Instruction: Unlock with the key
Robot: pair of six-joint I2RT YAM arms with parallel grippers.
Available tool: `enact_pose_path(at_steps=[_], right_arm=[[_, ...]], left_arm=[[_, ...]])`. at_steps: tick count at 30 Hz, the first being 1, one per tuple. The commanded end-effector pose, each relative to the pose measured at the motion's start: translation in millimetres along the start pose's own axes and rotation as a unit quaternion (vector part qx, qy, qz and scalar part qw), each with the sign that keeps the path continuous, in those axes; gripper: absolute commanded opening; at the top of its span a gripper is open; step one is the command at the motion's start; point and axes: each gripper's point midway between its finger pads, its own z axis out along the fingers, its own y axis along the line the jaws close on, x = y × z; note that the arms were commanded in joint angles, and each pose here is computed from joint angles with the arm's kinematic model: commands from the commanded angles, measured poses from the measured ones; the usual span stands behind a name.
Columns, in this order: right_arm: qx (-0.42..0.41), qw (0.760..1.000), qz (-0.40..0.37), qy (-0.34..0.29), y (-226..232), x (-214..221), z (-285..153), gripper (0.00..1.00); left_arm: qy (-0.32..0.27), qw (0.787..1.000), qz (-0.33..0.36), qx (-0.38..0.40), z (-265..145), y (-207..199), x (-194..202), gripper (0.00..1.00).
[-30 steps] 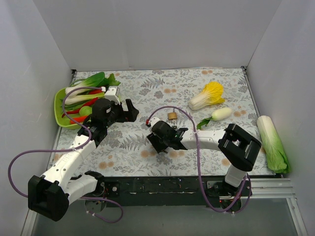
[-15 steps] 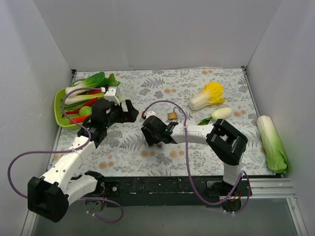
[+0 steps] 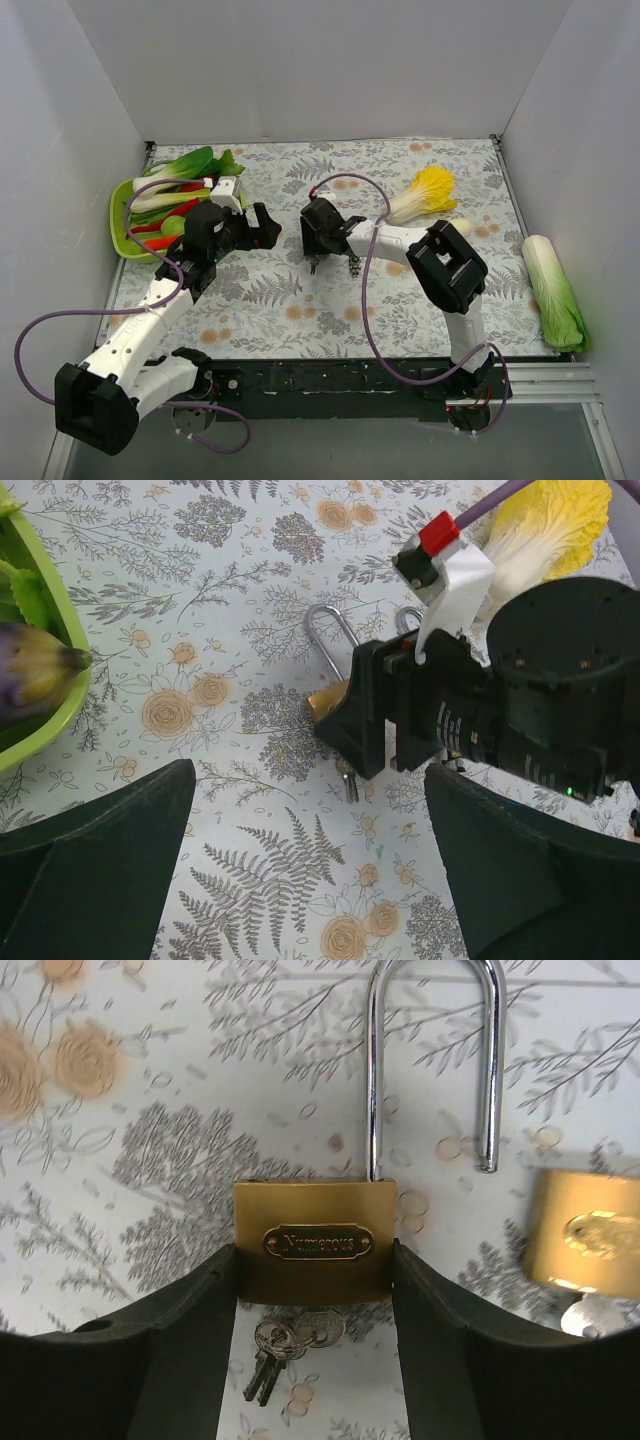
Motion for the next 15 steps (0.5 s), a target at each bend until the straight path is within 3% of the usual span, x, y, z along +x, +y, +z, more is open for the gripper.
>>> enact_pose_path(at_steps=[1, 7, 10, 14, 15], right_arm=[[0.014, 0.999, 0.025, -0.033, -7.8, -33.6, 11.0, 0.08], [0.025, 0.999, 0.012, -0.031, -16.9, -42.7, 21.8, 0.08], [0.024, 0.999, 0.009, -0.026, -16.6, -40.0, 23.0, 0.16], [0.017, 1.000, 0.009, -0.022, -15.5, -37.9, 20.5, 0.49], [0.014, 1.000, 0.009, -0.024, -14.3, -38.6, 17.5, 0.54]], left_arm=[[-0.020, 1.000, 0.004, 0.005, -6.0, -1.9, -8.7, 0.98], [-0.017, 1.000, 0.003, 0.007, -5.4, -2.6, -7.6, 0.98], [-0.016, 1.000, 0.003, 0.007, -5.2, -2.5, -6.4, 0.98], [-0.015, 1.000, 0.001, 0.006, -4.5, -1.8, -5.9, 0.98], [-0.014, 1.000, 0.002, 0.006, -4.4, -2.2, -5.7, 0.98]])
